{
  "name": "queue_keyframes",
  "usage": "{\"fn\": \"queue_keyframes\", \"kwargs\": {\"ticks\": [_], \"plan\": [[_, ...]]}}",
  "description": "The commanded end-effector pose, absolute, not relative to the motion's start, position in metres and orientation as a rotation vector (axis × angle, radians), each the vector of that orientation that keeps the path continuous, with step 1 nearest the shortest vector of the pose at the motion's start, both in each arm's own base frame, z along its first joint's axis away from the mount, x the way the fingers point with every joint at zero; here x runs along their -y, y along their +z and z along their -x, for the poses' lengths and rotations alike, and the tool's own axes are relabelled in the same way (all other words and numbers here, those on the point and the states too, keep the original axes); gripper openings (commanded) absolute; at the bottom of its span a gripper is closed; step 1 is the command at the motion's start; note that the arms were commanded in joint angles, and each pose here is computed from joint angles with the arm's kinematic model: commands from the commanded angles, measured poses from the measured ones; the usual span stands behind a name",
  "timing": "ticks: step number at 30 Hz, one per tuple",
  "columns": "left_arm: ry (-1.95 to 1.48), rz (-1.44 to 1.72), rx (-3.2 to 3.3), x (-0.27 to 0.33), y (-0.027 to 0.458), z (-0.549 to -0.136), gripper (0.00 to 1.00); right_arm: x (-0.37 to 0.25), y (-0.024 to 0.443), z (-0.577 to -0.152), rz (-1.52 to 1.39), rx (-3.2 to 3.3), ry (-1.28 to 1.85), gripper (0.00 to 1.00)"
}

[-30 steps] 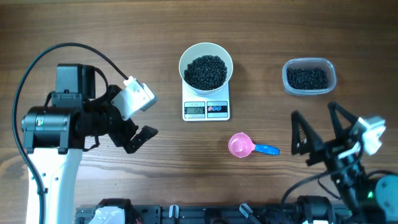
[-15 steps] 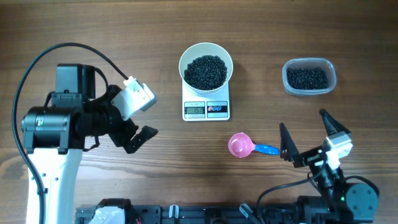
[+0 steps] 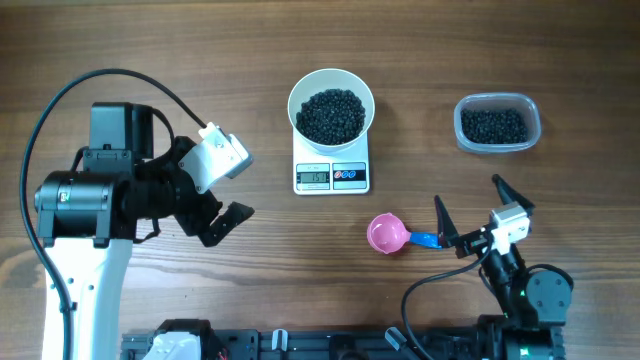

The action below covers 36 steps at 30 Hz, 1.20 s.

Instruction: Scoop item into bowl and weigh 150g on scale

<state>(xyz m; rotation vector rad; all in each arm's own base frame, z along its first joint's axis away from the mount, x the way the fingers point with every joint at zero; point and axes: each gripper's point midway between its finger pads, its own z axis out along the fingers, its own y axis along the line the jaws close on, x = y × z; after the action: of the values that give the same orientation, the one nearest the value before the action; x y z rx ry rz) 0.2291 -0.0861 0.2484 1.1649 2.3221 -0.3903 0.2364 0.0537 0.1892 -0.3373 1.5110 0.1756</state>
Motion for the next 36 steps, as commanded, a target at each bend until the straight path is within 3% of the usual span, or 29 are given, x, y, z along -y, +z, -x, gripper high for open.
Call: {"fn": "queue_keyframes", "kwargs": {"ticks": [1, 36], "plan": [[-0.379, -1.171, -2.293, 0.085, 0.255, -0.229, 1.00, -0.057, 0.183, -0.237, 0.353, -1.499, 0.180, 1.00], [-0.417, -1.077, -2.392, 0.083, 0.251, -0.213, 1.00, -0.073, 0.183, -0.232, 0.402, -1.492, 0.233, 1.00]]}}
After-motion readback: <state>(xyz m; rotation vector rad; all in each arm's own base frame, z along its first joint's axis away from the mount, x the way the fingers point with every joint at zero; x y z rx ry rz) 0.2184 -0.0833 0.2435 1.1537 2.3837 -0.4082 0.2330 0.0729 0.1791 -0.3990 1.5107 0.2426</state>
